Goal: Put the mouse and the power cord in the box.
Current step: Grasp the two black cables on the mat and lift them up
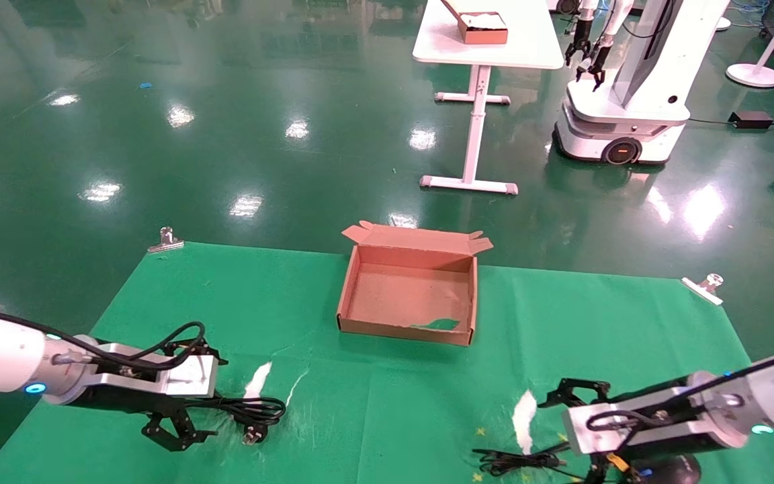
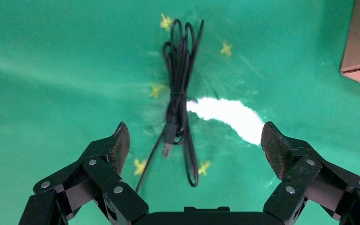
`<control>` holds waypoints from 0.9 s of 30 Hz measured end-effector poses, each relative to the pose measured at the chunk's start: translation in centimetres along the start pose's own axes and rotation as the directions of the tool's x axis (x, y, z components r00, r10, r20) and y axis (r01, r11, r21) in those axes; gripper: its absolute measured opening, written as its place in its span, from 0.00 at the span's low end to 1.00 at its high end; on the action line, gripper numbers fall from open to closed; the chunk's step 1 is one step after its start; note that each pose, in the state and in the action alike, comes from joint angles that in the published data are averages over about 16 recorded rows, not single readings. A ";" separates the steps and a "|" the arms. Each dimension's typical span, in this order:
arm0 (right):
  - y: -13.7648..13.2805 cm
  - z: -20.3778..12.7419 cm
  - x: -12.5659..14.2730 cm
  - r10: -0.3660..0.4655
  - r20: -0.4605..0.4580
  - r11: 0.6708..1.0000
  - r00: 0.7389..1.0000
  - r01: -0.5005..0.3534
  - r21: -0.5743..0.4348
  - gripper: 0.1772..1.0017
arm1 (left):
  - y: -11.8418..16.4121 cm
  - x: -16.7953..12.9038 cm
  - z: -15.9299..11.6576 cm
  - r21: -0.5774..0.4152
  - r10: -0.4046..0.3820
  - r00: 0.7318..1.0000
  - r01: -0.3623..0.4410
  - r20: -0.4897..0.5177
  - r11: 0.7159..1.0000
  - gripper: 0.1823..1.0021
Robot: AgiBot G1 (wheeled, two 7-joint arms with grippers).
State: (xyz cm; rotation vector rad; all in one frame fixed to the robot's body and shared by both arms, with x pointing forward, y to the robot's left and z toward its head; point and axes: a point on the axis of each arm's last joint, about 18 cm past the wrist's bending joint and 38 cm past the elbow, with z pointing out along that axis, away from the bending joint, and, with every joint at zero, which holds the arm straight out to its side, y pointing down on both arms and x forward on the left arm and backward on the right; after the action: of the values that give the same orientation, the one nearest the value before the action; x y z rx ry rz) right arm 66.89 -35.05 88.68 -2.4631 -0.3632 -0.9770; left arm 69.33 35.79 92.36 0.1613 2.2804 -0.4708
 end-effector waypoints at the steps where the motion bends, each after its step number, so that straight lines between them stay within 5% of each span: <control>1: 0.1 0.3 0.1 -0.006 0.002 1.000 1.000 0.006 -0.008 1.00 | 0.1 -0.1 0.3 -0.012 0.009 1.000 -0.009 0.002 1.000 1.00; 27: 1.4 2.0 0.6 -0.051 0.012 0.995 0.999 0.051 -0.081 0.98 | 1.5 0.1 2.4 -0.081 0.078 0.997 -0.076 0.011 0.994 0.98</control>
State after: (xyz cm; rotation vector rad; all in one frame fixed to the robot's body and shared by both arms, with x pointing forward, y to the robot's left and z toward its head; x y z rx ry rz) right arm 69.00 -35.19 87.34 -2.5436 -0.3987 -1.0200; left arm 71.27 36.22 90.41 0.2042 2.2663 -0.3386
